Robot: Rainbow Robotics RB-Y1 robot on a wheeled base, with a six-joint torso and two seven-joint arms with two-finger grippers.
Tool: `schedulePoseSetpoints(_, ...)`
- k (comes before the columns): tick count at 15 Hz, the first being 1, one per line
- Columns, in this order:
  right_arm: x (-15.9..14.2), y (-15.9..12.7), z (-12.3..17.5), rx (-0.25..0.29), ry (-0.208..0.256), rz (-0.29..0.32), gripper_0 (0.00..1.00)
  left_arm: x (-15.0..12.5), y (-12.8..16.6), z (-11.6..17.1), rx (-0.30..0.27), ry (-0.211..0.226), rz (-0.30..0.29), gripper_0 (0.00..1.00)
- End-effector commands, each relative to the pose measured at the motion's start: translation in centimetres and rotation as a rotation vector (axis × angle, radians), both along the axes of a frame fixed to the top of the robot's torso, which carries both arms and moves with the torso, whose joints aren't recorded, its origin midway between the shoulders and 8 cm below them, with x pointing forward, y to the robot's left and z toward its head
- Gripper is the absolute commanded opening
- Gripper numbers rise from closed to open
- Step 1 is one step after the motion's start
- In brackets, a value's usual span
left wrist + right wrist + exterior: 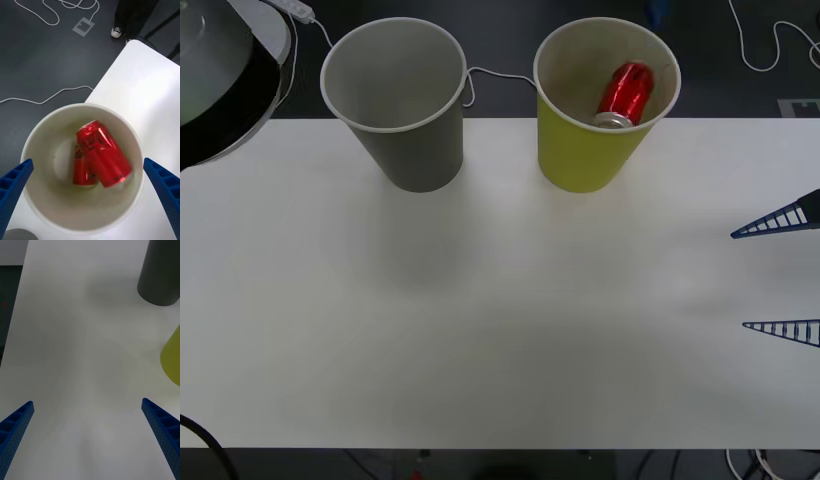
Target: Put the can into the green bin and the plastic bottle into the gray bin
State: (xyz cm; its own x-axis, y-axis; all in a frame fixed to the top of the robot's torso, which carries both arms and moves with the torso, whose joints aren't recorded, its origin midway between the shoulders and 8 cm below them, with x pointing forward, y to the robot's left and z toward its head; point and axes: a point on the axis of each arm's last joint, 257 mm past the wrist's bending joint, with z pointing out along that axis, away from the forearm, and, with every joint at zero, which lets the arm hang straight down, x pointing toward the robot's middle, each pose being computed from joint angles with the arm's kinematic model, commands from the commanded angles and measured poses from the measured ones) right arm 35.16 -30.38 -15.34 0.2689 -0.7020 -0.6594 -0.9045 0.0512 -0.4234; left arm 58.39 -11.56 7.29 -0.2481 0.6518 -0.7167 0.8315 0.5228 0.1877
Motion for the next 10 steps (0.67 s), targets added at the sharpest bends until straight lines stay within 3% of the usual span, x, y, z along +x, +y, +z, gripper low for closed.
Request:
schedulePoseSetpoints(1,0.0,0.0,0.0,0.000,0.000,0.000,1.00,-1.8,2.7,0.5,0.017,0.056,-0.064,1.00)
schedulePoseSetpoints(6,0.0,0.0,0.0,0.000,0.000,0.000,1.00,-4.9,8.3,0.1,0.021,0.078,-0.186,1.00)
schedulePoseSetpoints(10,0.0,0.0,0.0,0.000,0.000,0.000,1.00,-6.7,14.3,-1.3,0.031,0.042,-0.224,1.00)
